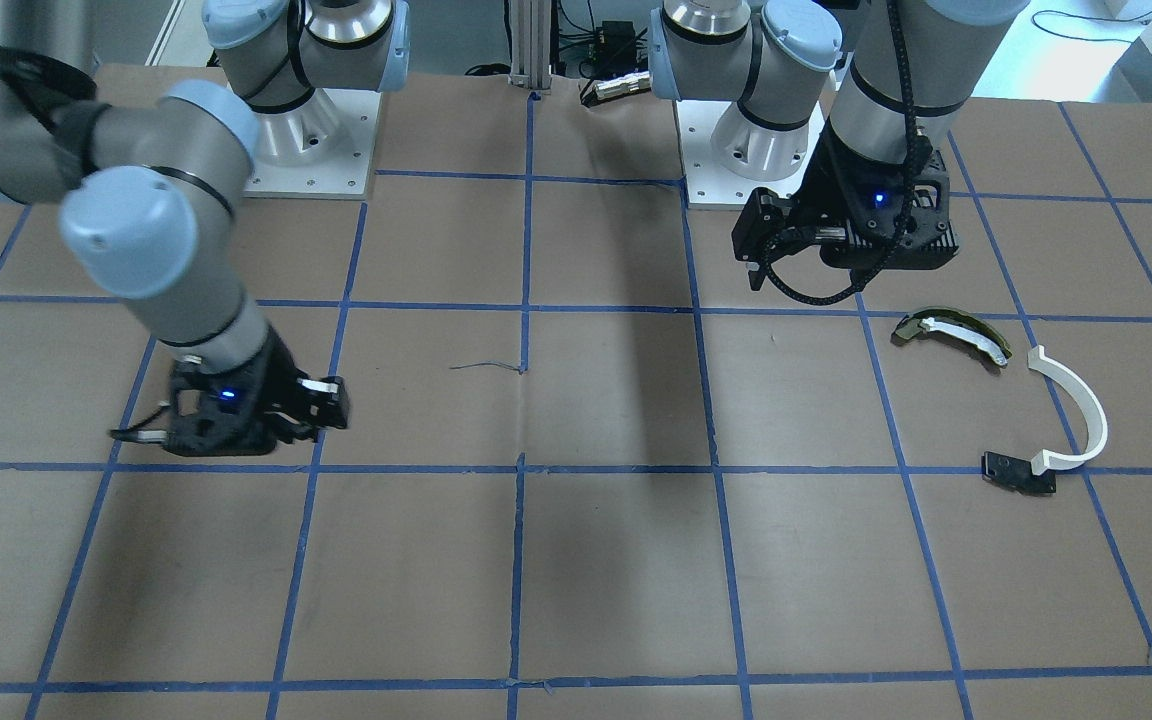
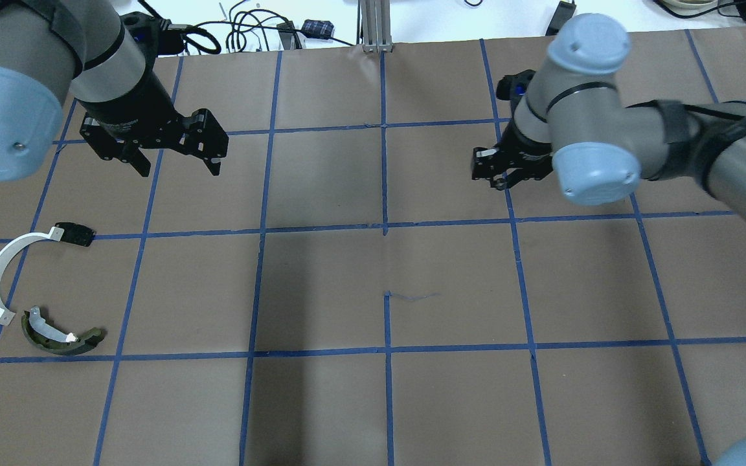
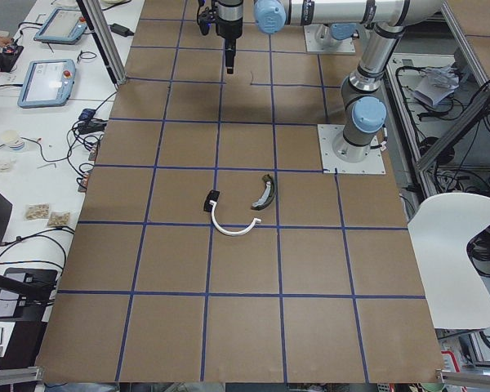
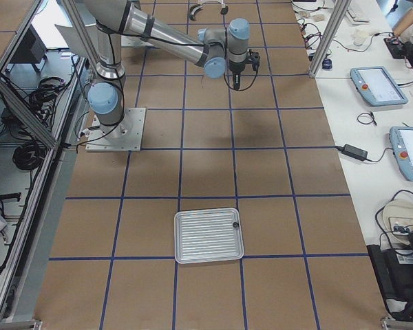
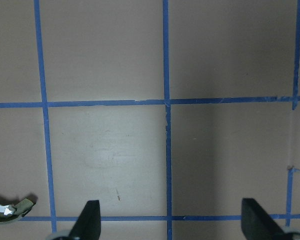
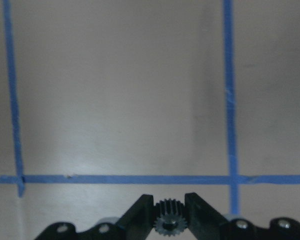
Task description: Place bearing gear from tray to pile
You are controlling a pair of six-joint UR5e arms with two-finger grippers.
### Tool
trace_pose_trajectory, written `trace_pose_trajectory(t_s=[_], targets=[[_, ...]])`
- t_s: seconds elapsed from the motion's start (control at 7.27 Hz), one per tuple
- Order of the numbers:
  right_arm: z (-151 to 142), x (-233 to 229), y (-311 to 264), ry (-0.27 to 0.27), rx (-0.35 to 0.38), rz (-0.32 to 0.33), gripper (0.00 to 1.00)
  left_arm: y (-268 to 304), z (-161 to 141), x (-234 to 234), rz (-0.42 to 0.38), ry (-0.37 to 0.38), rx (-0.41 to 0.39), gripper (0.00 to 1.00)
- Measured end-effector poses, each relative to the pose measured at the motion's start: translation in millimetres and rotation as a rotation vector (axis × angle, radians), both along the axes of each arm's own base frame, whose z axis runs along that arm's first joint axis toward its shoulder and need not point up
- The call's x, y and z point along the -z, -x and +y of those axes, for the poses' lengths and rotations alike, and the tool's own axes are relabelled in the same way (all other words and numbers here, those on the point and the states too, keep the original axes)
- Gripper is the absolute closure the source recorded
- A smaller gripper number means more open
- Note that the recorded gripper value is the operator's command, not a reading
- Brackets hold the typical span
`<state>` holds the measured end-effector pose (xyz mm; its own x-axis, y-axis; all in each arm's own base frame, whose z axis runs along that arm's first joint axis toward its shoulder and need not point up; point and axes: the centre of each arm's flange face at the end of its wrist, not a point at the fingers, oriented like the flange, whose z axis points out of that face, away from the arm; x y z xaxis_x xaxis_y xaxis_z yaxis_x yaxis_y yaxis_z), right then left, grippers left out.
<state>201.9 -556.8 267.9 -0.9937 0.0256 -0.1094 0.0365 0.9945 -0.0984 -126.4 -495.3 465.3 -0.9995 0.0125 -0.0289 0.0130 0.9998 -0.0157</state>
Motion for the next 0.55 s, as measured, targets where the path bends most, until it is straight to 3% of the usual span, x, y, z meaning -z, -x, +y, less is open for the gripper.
trace_pose_trajectory(t_s=[0.14, 0.28, 0.55], targets=[[8.7, 20.6, -53.4, 0.014, 0.043, -0.026, 0.71, -1.7, -1.1, 0.6, 0.003, 0.000, -0.003, 0.00], [19.0, 34.4, -88.6, 0.005, 0.099, -0.060, 0.58, -3.7, -1.7, 0.3, 0.007, 0.001, -0.007, 0.00], [32.6, 47.7, -117.4, -0.033, 0.154, -0.112, 0.04, -6.7, -3.8, -1.1, 0.009, 0.006, -0.018, 0.00]])
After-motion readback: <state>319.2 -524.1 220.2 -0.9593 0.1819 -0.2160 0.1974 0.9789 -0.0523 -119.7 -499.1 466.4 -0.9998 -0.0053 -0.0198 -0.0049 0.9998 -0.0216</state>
